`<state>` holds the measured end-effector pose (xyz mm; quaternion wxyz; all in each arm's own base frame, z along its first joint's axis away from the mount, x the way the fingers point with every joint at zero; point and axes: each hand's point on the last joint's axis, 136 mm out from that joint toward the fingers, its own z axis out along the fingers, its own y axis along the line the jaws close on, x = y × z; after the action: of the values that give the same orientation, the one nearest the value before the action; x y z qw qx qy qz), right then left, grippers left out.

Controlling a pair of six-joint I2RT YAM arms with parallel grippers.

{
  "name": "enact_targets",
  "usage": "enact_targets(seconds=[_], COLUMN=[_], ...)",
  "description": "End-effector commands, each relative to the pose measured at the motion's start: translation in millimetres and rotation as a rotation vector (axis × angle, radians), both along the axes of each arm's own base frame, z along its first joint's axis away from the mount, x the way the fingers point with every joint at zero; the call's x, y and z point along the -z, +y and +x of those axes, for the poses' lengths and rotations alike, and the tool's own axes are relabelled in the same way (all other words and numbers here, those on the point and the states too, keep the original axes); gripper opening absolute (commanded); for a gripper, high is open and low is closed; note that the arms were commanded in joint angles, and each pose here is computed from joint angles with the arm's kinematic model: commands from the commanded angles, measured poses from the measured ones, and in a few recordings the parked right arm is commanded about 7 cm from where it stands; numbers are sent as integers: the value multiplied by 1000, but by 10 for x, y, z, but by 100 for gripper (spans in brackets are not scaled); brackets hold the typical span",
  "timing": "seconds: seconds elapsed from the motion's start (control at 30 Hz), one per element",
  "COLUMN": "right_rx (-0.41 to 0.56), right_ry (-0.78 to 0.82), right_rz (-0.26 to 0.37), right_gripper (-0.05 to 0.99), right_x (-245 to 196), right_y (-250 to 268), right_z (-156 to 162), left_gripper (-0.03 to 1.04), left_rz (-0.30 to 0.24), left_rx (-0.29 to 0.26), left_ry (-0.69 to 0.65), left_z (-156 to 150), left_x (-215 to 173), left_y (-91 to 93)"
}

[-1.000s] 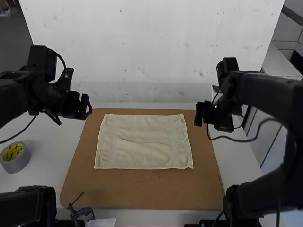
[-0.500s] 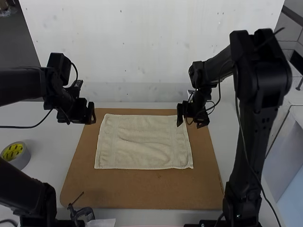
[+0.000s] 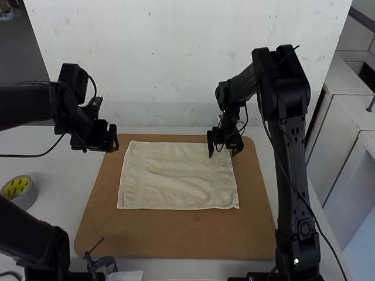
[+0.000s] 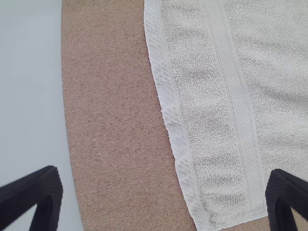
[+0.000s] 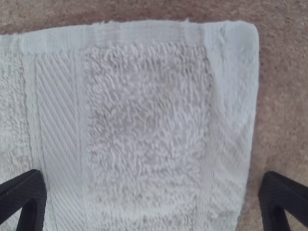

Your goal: Fold the towel.

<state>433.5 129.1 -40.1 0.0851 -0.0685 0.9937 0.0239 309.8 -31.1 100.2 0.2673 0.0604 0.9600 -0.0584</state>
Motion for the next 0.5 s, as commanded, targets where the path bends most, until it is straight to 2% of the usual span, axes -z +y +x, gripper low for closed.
enact_targets(seconds=[0.0,0.17,0.33,0.4,0.47], right_rx=[40,74,104,117,118], right_ry=[-28,-22,26,43,67], right_rz=[-32,-43,-76,-90,-100], right_gripper=[96,96,93,83,62], right_x=[30,102,240,279,288], right_y=[-29,-153,-303,-367,-392], right_z=[155,281,272,257,205], left_gripper=[94,94,94,94,94], left_rz=[2,-2,-2,-3,-4], left_rx=[6,9,11,14,15], left_ry=[-37,-18,-9,-15,-7], left_z=[109,117,142,172,205], left_x=[-123,-61,-9,0,43], left_y=[-20,-26,-32,-46,-52])
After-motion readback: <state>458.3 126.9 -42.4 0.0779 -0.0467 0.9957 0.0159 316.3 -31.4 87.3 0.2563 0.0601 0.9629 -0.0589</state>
